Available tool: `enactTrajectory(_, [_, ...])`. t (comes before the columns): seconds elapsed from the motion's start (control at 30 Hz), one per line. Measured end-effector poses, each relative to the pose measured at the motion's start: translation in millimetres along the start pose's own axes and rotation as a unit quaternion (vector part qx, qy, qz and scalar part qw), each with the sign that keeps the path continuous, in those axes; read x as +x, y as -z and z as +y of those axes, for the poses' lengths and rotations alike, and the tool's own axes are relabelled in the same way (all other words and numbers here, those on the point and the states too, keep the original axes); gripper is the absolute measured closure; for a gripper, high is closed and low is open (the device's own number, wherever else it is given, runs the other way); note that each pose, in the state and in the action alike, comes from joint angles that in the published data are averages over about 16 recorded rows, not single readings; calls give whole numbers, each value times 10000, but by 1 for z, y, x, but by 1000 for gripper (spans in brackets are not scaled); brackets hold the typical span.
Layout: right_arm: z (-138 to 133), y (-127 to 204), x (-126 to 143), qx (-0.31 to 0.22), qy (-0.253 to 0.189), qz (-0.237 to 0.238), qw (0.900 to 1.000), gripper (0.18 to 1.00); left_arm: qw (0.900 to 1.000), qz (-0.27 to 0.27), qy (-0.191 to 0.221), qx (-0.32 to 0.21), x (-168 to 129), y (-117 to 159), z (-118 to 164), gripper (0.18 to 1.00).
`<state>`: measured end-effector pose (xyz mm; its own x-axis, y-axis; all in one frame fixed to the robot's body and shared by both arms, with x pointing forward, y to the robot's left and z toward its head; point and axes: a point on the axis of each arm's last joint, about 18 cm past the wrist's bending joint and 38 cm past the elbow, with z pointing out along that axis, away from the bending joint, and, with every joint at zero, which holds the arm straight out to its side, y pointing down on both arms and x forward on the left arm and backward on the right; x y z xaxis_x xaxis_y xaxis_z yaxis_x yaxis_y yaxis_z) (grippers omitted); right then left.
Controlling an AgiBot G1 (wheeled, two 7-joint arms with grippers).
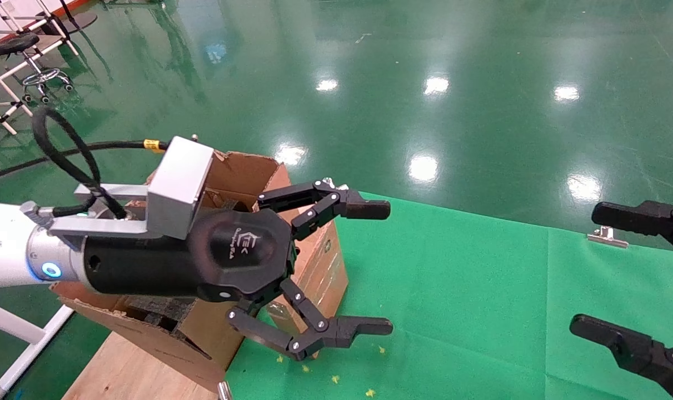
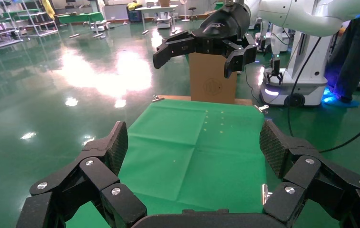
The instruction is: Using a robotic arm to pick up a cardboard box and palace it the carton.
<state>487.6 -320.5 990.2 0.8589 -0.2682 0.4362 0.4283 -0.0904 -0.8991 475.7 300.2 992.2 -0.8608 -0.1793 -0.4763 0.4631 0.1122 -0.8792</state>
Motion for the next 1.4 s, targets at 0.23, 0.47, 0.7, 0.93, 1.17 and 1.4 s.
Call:
enactTrajectory(0.23, [0, 0, 0, 0, 0, 0, 10000, 178, 10000, 0, 0, 0, 0, 0, 0, 183])
enactTrajectory(0.47, [0, 0, 0, 0, 0, 0, 10000, 178, 10000, 0, 0, 0, 0, 0, 0, 183])
enactTrajectory(0.7, [0, 0, 0, 0, 0, 0, 10000, 183, 10000, -2, 8, -9, 0, 0, 0, 183])
enactTrajectory(0.93, [0, 0, 0, 0, 0, 0, 10000, 209, 9995, -21, 107, -302, -4, 4, 0, 183])
enactTrajectory(1.17, [0, 0, 0, 0, 0, 0, 10000, 272, 9942, -91, 340, -1020, -18, 7, -3, 183])
enactTrajectory(1.4, [0, 0, 0, 0, 0, 0, 10000, 392, 9796, -319, 658, -1871, -37, 10, -6, 183])
